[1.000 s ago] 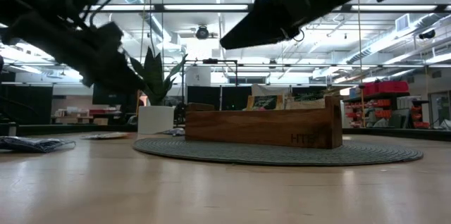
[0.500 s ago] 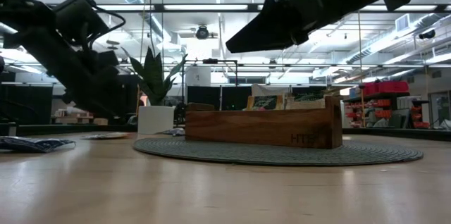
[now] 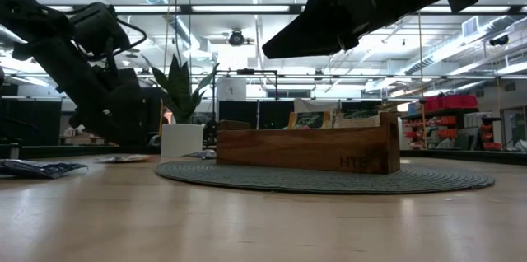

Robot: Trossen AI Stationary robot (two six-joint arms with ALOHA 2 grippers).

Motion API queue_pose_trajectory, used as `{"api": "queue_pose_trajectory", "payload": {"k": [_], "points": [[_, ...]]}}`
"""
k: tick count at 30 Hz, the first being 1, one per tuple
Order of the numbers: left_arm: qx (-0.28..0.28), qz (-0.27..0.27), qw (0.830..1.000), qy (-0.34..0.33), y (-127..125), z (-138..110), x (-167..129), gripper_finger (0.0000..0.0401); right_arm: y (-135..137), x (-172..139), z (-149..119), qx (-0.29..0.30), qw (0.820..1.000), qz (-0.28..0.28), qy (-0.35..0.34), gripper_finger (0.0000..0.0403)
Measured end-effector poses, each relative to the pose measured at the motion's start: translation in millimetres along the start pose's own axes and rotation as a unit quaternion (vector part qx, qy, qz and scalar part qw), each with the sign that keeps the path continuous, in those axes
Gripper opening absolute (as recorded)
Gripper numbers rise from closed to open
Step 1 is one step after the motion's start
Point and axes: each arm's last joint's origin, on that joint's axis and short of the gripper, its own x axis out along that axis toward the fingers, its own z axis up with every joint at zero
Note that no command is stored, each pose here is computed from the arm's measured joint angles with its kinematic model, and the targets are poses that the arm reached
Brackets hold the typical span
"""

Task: Pick & Place Tea
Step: Put the orange tea bag into the middle section of the wooden organizer

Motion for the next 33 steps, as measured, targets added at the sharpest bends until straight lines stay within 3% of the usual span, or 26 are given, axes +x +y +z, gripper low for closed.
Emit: {"api": "queue_pose_trajectory", "payload": {"k": [12,28,33], "points": [[0.011,-0.02,1.0,0.02,-2,-2,3,0.0251,0,0,0,0.0,1.0,0.0,0.0,0.0126],[0.016,-0.002,0.998,0.055,-4,-8,22,0.0245,0,0,0,-0.001,1.0,0.0,0.001,0.0126],[0.016,-0.006,0.998,0.053,-4,-8,23,0.0212,0,0,0,-0.001,1.0,0.0,0.001,0.0126]]}}
